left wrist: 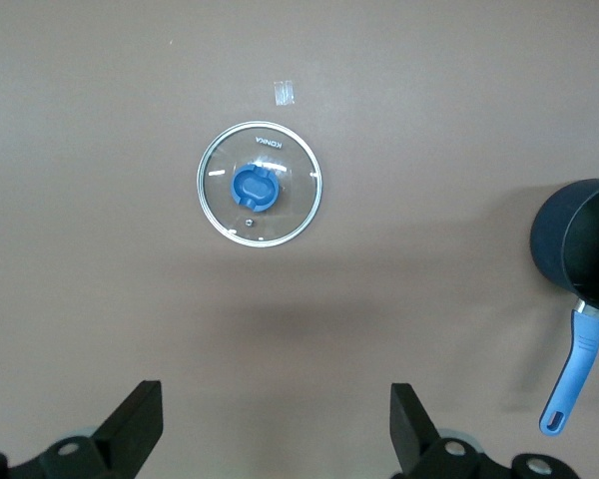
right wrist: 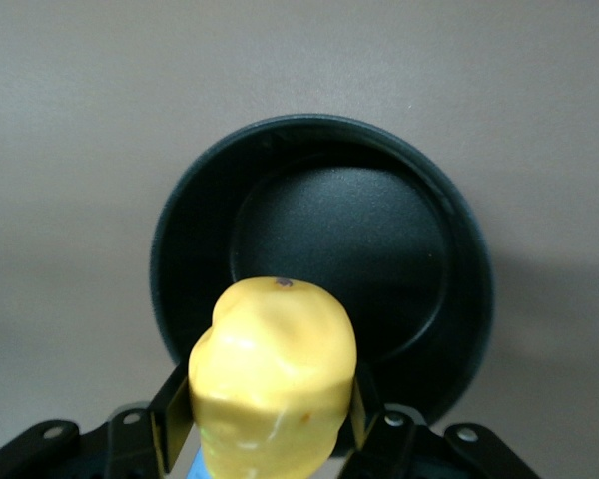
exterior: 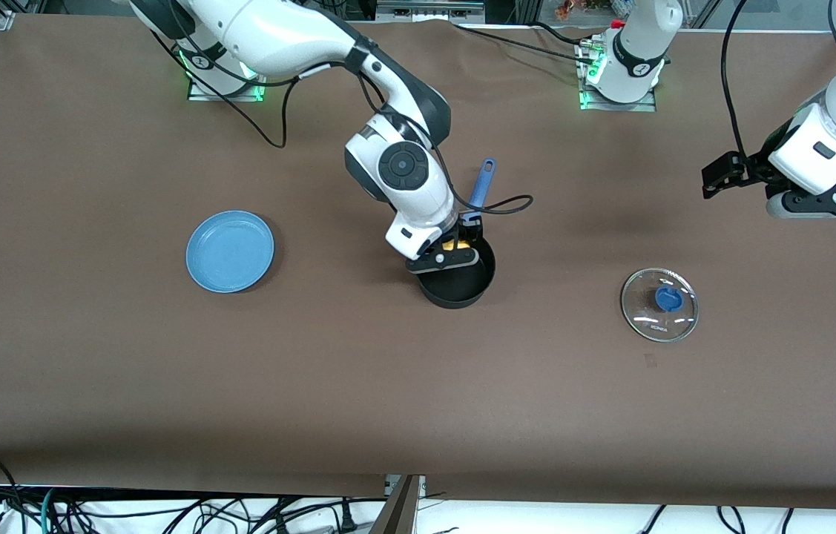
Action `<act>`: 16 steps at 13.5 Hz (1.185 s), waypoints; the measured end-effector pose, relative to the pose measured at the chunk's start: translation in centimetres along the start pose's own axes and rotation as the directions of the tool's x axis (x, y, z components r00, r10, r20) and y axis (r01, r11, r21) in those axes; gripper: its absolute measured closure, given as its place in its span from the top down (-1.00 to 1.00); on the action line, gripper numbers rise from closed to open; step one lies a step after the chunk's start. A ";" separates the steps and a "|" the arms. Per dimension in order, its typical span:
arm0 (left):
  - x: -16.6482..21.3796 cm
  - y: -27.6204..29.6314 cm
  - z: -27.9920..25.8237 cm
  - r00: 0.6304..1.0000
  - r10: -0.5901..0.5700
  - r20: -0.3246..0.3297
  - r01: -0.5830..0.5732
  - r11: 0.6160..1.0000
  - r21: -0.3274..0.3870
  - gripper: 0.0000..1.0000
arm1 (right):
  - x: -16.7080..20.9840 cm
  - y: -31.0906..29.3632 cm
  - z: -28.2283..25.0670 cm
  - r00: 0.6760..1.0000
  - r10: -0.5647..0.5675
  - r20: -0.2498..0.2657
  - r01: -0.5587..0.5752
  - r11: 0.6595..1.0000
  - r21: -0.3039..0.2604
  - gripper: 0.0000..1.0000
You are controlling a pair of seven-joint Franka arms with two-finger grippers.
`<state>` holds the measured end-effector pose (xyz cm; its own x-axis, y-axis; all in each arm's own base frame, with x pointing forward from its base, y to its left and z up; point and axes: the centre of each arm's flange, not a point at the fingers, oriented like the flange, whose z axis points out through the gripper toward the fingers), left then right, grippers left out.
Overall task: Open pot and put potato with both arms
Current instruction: 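Lower the potato into the pot and open the right gripper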
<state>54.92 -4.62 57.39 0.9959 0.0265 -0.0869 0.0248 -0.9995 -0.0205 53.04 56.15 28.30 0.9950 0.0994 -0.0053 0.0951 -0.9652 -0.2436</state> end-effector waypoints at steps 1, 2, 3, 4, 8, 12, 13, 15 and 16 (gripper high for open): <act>-0.1 0.0 -0.2 1.000 0.000 0.001 0.000 1.000 0.000 1.00 | -0.3 -0.1 0.7 1.000 -0.006 -0.001 0.006 1.000 -0.010 0.33; -0.2 0.0 -0.3 1.000 0.000 0.000 0.000 1.000 0.000 1.00 | -0.5 -0.3 1.1 1.000 -0.012 -0.003 0.012 1.000 -0.020 0.33; -0.2 0.0 -0.3 1.000 0.000 0.000 0.000 1.000 0.000 1.00 | -0.7 -0.4 1.5 1.000 -0.016 -0.004 0.016 1.000 -0.027 0.33; -0.2 0.0 -0.3 1.000 0.000 0.001 0.000 1.000 0.000 1.00 | -0.8 -0.4 1.7 1.000 -0.017 -0.003 0.017 0.999 -0.032 0.33; -0.2 0.0 -0.3 1.000 0.000 0.002 0.000 1.000 0.000 1.00 | -0.6 0.1 2.9 1.000 -0.014 -0.003 0.014 0.999 -0.044 0.33; -0.2 -0.2 -0.3 1.000 -0.002 0.003 0.002 1.000 0.000 1.00 | -0.6 0.5 5.0 1.000 -0.010 -0.009 0.010 0.999 -0.038 0.33; -0.2 -0.2 -0.3 1.000 -0.002 0.003 0.002 1.000 0.000 1.00 | -0.6 0.5 5.2 1.000 -0.009 -0.009 0.009 0.999 -0.038 0.33; -0.2 -0.2 -0.3 1.000 -0.002 0.003 0.002 1.000 0.000 1.00 | -0.5 0.6 5.3 1.000 -0.008 -0.008 0.008 0.999 -0.039 0.33; -0.2 -0.2 -0.3 1.000 -0.002 0.003 0.002 1.000 0.000 1.00 | -0.5 0.6 5.4 1.000 -0.008 -0.008 0.008 0.999 -0.039 0.37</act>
<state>54.75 -4.47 57.67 0.9955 0.0286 -0.0900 0.0268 -0.9994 -0.0209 52.40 56.81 22.91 0.9944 0.1052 0.0048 0.1040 -0.9730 -0.2059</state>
